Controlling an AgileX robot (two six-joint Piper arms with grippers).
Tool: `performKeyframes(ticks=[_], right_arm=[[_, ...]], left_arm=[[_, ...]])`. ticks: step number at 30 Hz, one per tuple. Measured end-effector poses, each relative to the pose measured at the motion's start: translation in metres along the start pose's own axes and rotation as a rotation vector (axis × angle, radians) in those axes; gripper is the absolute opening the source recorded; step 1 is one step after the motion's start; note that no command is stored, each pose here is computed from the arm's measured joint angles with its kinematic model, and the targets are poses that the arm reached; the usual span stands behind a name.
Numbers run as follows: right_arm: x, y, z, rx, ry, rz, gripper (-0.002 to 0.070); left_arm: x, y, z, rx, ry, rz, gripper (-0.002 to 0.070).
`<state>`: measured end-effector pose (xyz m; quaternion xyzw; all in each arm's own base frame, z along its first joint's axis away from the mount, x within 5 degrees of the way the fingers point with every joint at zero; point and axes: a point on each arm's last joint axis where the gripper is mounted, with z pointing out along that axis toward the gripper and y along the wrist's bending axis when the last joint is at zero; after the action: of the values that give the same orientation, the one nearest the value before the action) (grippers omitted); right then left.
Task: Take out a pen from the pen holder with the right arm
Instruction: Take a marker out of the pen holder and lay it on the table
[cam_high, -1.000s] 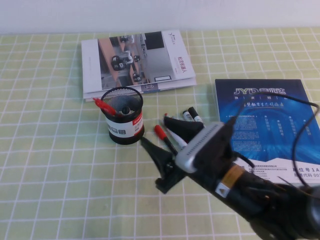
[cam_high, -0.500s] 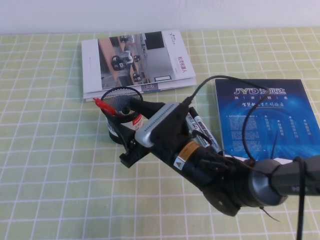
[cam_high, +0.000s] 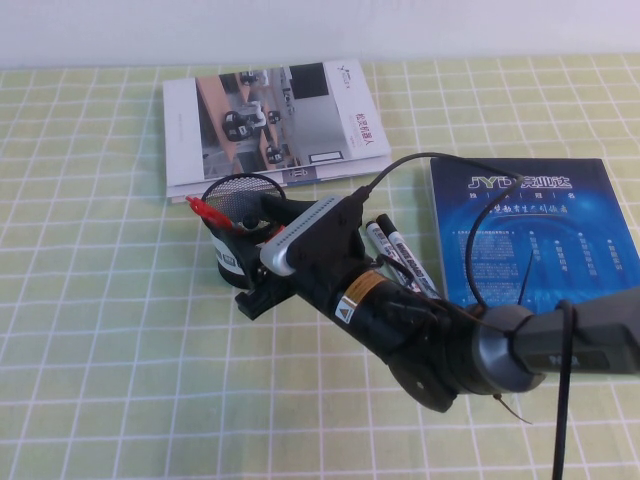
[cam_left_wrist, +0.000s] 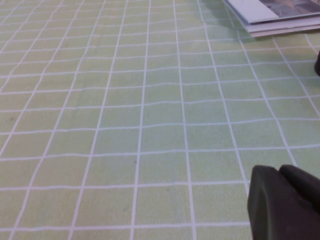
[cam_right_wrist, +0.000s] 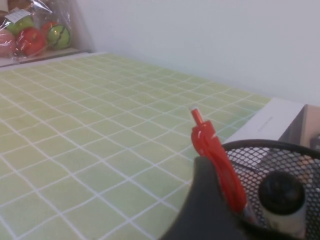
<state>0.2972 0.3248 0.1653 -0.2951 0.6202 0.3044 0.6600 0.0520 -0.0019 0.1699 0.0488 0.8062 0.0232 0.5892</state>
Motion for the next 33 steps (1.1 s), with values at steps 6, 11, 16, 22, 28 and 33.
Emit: performKeyframes(ticks=[6, 11, 16, 22, 28, 33], right_arm=[[0.002, -0.0015, 0.0013, 0.016, 0.008, 0.011, 0.0359], [0.0023, -0.0023, 0.0013, 0.025, 0.011, 0.017, 0.0341], [0.004, -0.0035, 0.0057, 0.035, 0.015, -0.008, 0.0339], [0.0074, -0.0043, 0.0091, 0.041, 0.028, -0.017, 0.0338], [0.007, -0.0051, 0.0091, 0.051, 0.022, -0.012, 0.0312], [0.007, -0.0063, 0.0091, 0.064, 0.015, -0.003, 0.0246]], left_arm=[[0.0, 0.0, 0.0, 0.0, 0.0, 0.0, -0.0005], [0.0, 0.0, 0.0, 0.0, 0.0, 0.0, -0.0005], [0.0, 0.0, 0.0, 0.0, 0.0, 0.0, -0.0005], [0.0, 0.0, 0.0, 0.0, 0.0, 0.0, -0.0005], [0.0, 0.0, 0.0, 0.0, 0.0, 0.0, -0.0005], [0.0, 0.0, 0.0, 0.0, 0.0, 0.0, -0.0005]])
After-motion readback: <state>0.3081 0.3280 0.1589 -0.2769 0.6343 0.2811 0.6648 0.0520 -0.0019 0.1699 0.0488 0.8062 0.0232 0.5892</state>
